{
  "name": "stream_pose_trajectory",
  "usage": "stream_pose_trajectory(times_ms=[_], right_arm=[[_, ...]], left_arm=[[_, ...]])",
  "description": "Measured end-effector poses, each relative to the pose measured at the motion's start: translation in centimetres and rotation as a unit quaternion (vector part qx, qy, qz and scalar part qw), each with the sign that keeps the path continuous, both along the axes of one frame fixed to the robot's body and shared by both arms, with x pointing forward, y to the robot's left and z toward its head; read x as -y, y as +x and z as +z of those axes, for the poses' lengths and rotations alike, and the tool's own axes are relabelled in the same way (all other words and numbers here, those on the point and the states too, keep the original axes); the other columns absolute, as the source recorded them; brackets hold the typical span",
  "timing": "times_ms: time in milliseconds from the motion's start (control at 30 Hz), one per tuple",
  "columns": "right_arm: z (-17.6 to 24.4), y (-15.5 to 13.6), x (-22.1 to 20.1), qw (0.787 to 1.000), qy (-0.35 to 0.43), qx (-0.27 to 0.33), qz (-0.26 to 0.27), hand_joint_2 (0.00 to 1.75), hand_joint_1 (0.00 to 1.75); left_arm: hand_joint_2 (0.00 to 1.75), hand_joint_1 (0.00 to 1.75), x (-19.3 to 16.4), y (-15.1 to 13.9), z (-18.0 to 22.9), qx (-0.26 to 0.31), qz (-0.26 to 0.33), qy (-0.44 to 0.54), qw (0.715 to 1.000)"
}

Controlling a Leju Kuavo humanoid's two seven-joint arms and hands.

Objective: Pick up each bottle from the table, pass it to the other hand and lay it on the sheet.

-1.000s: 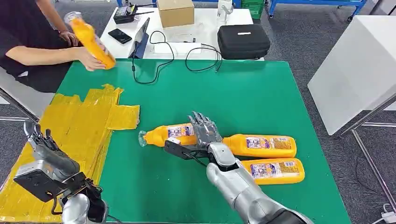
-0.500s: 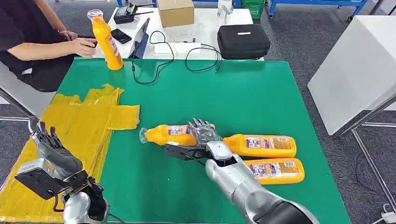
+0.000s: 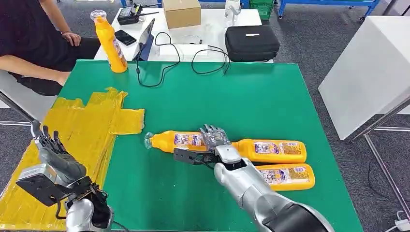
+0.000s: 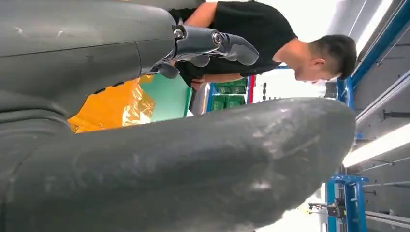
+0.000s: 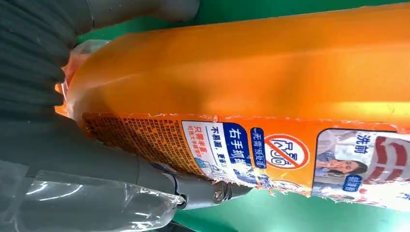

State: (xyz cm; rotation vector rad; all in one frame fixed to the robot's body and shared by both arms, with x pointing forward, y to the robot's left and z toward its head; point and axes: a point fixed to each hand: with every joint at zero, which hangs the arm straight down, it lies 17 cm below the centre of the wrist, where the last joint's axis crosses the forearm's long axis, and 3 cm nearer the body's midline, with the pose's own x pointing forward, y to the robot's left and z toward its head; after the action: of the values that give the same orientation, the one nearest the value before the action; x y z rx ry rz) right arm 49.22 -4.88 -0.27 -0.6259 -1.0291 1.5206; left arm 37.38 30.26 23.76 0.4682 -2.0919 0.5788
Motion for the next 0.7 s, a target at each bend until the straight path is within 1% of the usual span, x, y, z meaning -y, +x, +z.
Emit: stream_pose_trajectory(times_ms=[67, 133, 300, 700], right_arm=[[-0.03, 0.0, 0.05, 1.0, -0.001, -0.001, 0.0, 1.75, 0.0], [-0.15, -0.03, 0.18, 1.0, -0.006, -0.004, 0.0, 1.75, 1.75], [-0.4, -0.1, 0.44, 1.0, -0.02, -0.018, 0.005, 1.75, 1.75], [-0.46, -0.03, 0.62, 1.0, -0.02, -0.021, 0.009, 1.75, 1.75]], left_arm=[[0.0, 0.0, 0.0, 0.0, 0.01, 0.0, 0.0, 0.0, 1.0], [0.0, 0.0, 0.01, 0.01, 0.0, 0.0, 0.0, 0.0, 1.0], [0.0, 0.0, -0.01, 0.05, -0.02, 0.004, -0.005, -0.009, 1.0], [0.0, 0.0, -0.1, -0.04, -0.01, 0.009, -0.006, -0.018, 1.0]])
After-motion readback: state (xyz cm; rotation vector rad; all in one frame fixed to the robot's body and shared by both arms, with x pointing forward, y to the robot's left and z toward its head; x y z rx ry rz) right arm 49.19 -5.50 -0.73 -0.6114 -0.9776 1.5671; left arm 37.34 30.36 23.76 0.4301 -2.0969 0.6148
